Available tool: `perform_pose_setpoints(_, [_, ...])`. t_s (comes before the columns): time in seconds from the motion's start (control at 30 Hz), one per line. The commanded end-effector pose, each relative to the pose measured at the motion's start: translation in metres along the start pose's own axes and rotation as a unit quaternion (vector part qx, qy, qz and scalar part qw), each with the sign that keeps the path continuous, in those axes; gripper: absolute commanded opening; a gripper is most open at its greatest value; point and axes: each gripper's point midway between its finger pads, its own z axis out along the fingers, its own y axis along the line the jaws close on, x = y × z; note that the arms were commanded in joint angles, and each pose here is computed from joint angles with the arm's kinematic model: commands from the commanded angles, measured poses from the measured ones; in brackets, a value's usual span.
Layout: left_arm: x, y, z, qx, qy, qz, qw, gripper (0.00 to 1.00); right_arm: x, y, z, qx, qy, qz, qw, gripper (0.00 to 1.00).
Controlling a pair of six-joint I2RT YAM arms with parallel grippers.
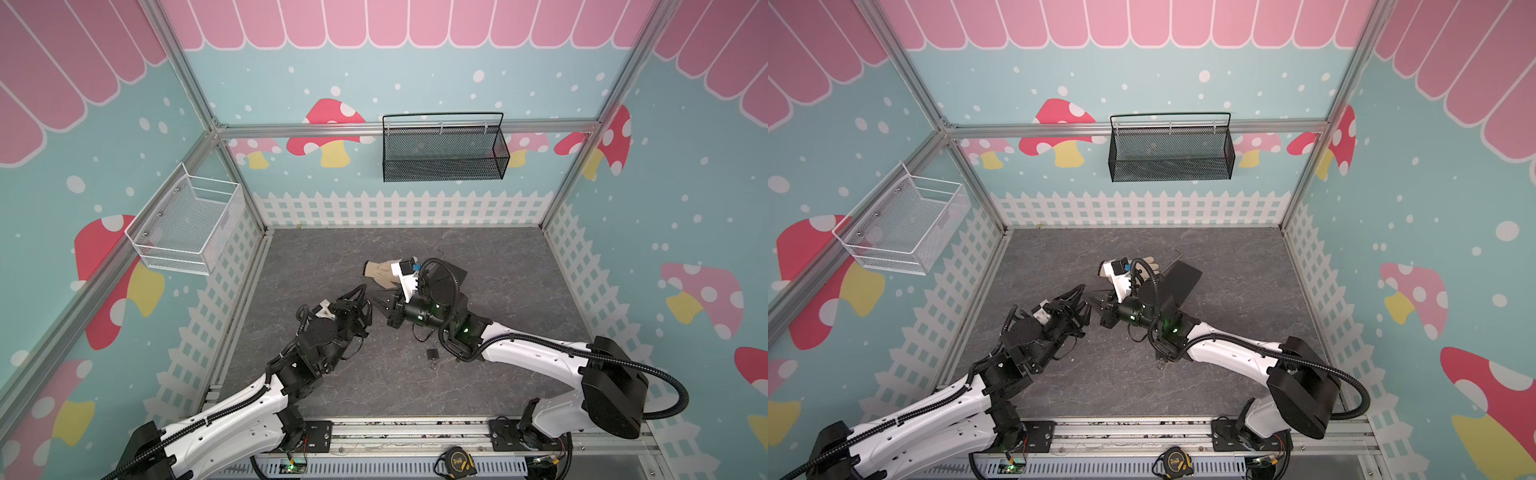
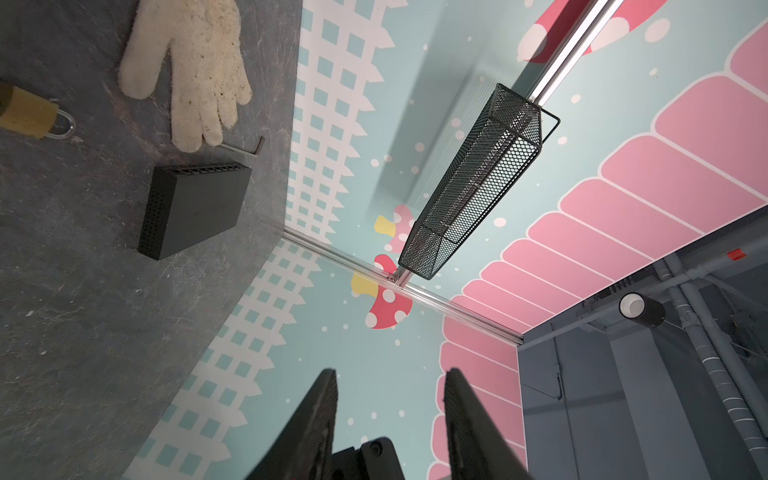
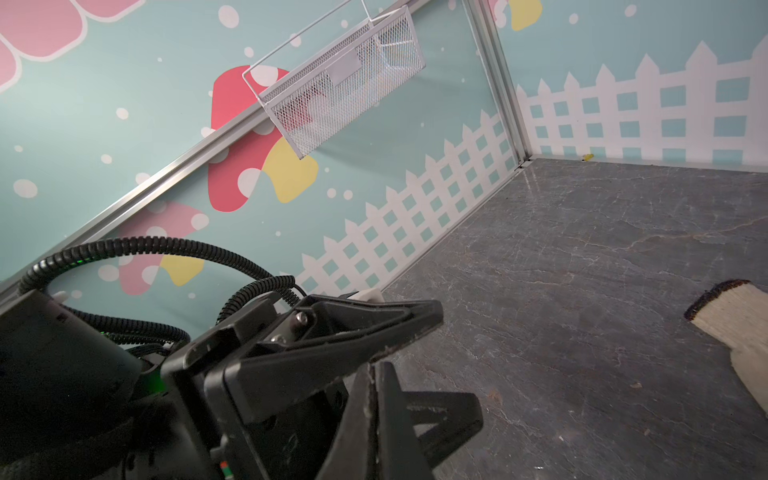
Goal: Unlock with the key
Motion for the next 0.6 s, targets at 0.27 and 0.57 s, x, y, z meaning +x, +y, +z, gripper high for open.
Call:
perform_pose_setpoints(0.27, [-0.0064,0.0016,-0.0048,0.001,-0.013,-0.012,1.0,0.25,-0.0076,0.0048,-0.0127,0.009,-0.015,-0.011,1.0,0.0])
perform_pose_setpoints(0.57, [-0.0046,0.0025,-0.0038,-0.005,-0.01,-0.002,1.0,0.13,-0.0081,0.0031,-0.0122,0.014,-0.015,-0.012,1.0,0.0])
